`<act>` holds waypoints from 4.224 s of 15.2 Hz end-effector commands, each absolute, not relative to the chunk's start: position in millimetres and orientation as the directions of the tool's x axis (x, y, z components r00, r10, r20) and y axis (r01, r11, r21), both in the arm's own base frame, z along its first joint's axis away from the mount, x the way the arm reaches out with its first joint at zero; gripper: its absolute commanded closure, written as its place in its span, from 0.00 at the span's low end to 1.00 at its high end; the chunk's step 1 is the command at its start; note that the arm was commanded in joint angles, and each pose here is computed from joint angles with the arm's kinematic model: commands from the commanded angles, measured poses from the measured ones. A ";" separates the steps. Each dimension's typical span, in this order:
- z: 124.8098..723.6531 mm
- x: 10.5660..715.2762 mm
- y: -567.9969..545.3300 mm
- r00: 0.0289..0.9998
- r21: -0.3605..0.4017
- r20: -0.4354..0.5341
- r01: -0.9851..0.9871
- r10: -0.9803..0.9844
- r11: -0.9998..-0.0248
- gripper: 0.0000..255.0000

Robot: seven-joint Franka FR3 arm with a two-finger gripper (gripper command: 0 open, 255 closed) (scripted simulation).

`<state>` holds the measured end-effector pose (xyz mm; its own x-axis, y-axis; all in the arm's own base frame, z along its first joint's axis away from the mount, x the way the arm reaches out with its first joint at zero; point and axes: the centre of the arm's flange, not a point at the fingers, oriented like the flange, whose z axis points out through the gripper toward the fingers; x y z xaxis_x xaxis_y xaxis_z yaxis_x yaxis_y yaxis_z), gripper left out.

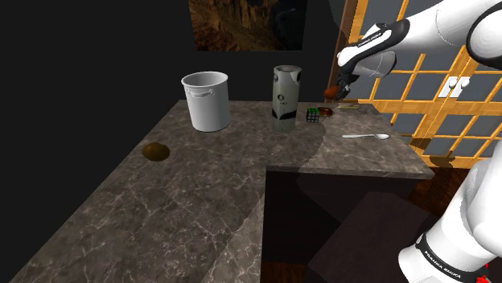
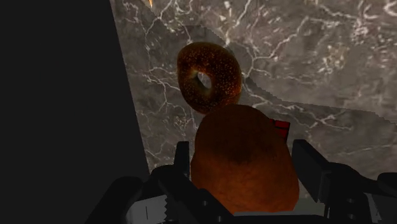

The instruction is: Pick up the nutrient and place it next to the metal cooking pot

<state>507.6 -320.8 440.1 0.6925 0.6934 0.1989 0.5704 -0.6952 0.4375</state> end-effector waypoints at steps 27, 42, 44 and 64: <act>588.3 508.2 -321.3 0.693 0.437 0.198 0.571 0.693 -0.695 1.00; 625.1 549.3 -224.0 0.693 0.437 0.198 0.571 0.693 -0.695 1.00; 625.2 559.6 -199.7 0.693 0.437 0.198 0.571 0.693 -0.695 1.00; 625.4 662.3 43.5 0.693 0.437 0.198 0.571 0.693 -0.695 1.00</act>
